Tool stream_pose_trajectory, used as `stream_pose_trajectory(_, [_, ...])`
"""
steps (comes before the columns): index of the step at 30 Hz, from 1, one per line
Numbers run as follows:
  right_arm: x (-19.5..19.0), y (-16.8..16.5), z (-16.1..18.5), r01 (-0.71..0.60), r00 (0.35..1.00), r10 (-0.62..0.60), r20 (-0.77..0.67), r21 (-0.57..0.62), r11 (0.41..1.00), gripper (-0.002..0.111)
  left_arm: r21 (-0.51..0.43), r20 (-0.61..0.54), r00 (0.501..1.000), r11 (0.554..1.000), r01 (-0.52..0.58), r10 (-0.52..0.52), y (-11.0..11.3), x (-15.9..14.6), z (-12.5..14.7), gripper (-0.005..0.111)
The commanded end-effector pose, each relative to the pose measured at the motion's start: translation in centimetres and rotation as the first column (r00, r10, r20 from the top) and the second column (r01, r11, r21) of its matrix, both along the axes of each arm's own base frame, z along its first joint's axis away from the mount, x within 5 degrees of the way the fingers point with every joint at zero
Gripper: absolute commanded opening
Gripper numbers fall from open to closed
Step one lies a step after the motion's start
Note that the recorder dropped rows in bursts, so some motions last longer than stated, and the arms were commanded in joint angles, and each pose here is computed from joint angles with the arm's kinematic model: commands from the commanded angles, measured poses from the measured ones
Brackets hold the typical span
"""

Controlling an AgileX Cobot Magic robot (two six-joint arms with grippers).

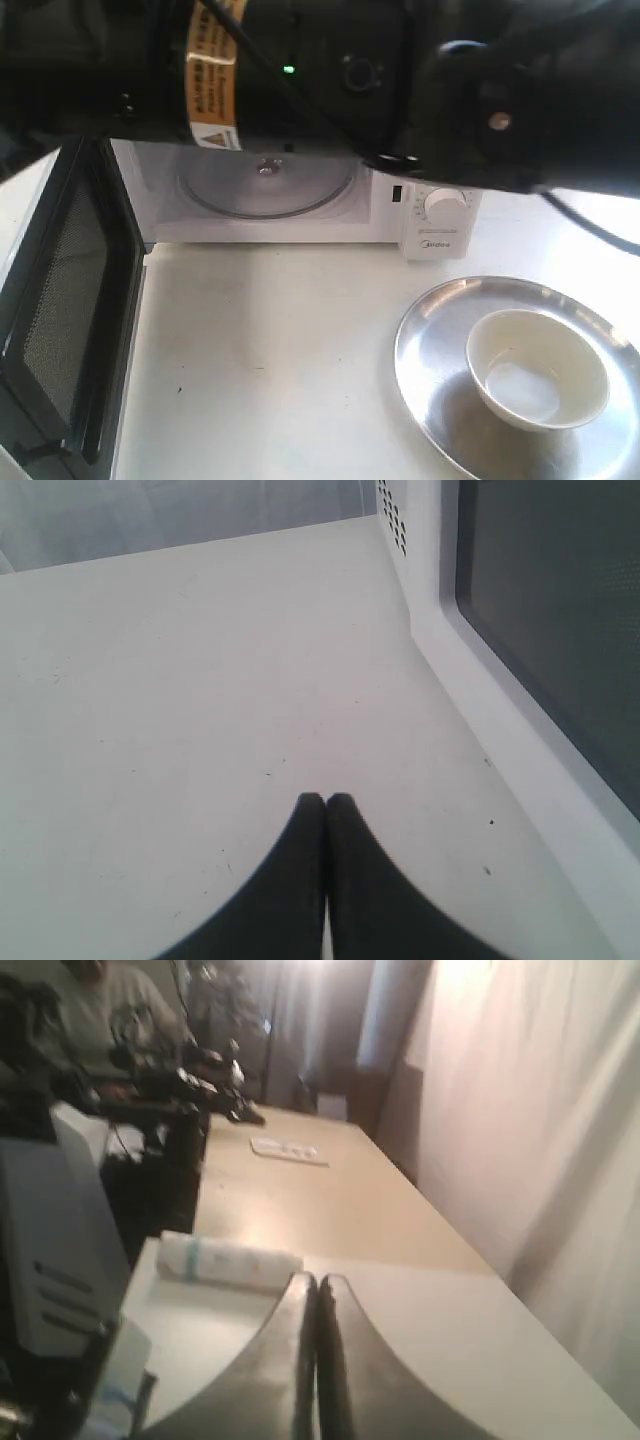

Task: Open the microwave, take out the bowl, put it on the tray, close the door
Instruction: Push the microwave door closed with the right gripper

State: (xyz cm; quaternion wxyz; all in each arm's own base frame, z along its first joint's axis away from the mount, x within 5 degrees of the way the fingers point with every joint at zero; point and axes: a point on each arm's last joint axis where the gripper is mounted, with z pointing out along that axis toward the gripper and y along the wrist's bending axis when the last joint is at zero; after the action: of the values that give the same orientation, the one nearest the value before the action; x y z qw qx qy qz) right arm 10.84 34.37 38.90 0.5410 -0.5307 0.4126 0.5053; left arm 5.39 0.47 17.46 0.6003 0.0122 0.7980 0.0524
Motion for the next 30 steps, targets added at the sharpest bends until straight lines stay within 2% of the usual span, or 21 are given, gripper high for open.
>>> stream_pose_trajectory(1, [0.2,2.6,-1.5,-0.141,0.984,0.148,-0.100,0.071,0.987,0.000,-0.009,0.000,1.000,1.000,0.000,0.000,0.0,0.0,-0.1,0.000])
stream_pose_trajectory(3, [-0.1,3.7,-2.9,-0.256,0.953,0.270,-0.141,0.106,0.961,0.000,-0.009,0.000,1.000,1.000,0.000,0.000,0.0,0.0,-0.1,0.000])
stream_pose_trajectory(6, [-0.9,4.4,-4.5,-0.443,0.867,0.476,-0.145,0.209,0.872,0.000,-0.009,0.000,1.000,1.000,0.000,0.000,0.0,0.0,-0.1,0.000])
stream_pose_trajectory(7, [-0.9,4.7,-5.1,-0.466,0.850,0.502,-0.159,0.217,0.858,0.000,-0.009,0.000,1.000,1.000,0.000,0.000,0.0,0.0,-0.1,0.000])
stream_pose_trajectory(11, [-0.4,6.0,-6.4,-0.469,0.816,0.511,-0.271,0.206,0.859,0.000,-0.009,0.000,1.000,1.000,0.000,0.000,0.0,0.0,-0.1,0.000])
stream_pose_trajectory(19, [-0.6,6.9,-6.7,-0.496,0.811,0.525,-0.258,0.172,0.851,0.000,-0.009,0.000,1.000,1.000,0.000,0.000,0.0,0.0,-0.1,0.000])
stream_pose_trajectory(22, [-0.2,8.3,-7.5,-0.346,0.897,0.342,-0.279,0.038,0.937,0.000,-0.009,0.000,1.000,1.000,0.000,0.000,0.0,0.0,-0.1,0.000])
stream_pose_trajectory(24, [-0.1,9.4,-8.3,-0.225,0.958,0.205,-0.200,-0.080,0.971,0.000,-0.009,0.000,1.000,1.000,0.000,0.000,0.0,0.0,-0.1,0.000])
stream_pose_trajectory(27, [-0.5,10.7,-9.3,-0.006,0.999,-0.002,-0.032,-0.230,0.973,0.000,-0.009,0.000,1.000,1.000,0.000,0.000,0.0,0.0,-0.1,0.000])
stream_pose_trajectory(30, [-1.4,11.3,-9.5,0.103,0.991,-0.072,0.115,-0.285,0.953,0.000,-0.009,0.000,1.000,1.000,0.000,0.000,0.0,0.0,-0.1,0.000])
